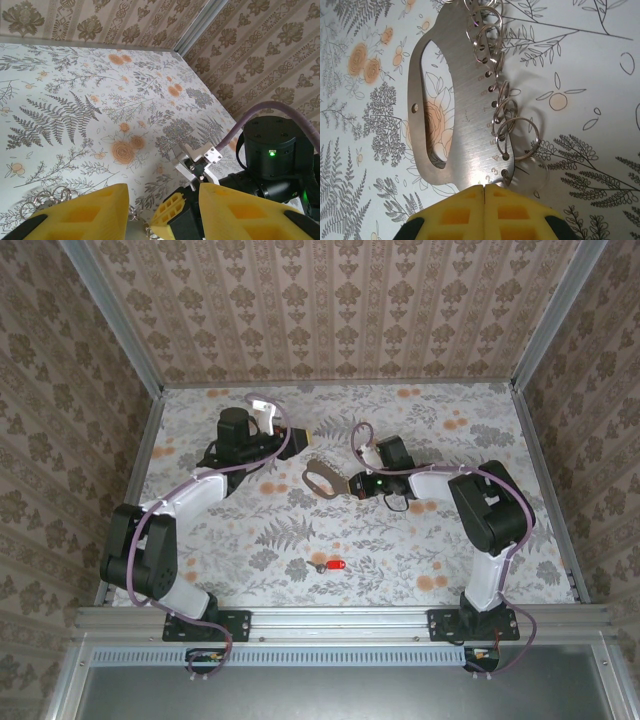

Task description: Put the keys on the keyring

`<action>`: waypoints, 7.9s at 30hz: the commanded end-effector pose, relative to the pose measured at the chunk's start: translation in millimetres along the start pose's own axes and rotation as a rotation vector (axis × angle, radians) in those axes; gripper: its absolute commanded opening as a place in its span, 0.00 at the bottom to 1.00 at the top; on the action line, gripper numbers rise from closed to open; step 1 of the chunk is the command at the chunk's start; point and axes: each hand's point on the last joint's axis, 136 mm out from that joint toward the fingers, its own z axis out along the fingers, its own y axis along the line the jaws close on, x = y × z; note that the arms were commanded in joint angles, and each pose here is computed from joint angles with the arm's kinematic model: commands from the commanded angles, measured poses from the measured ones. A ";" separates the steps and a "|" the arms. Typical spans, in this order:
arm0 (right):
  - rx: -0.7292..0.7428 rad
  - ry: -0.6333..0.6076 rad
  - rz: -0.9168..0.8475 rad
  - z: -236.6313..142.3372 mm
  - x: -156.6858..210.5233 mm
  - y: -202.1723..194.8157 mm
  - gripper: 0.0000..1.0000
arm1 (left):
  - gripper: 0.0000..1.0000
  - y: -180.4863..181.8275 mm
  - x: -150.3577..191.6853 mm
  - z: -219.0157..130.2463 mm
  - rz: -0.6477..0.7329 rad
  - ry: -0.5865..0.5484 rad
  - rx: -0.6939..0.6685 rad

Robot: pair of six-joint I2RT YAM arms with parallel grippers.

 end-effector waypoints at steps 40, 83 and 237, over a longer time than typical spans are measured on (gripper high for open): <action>-0.202 -0.268 -0.265 -85.5 -111.8 100.4 0.00 | 0.44 -12.2 0.4 2.8 0.018 0.020 0.079; -0.503 -0.369 -0.256 -135.3 -132.4 141.0 0.00 | 0.40 -84.4 6.4 13.1 0.118 0.102 0.422; -0.592 -0.695 0.034 -142.1 -169.4 115.6 0.00 | 0.35 -58.3 -41.8 37.9 -0.206 -0.183 0.407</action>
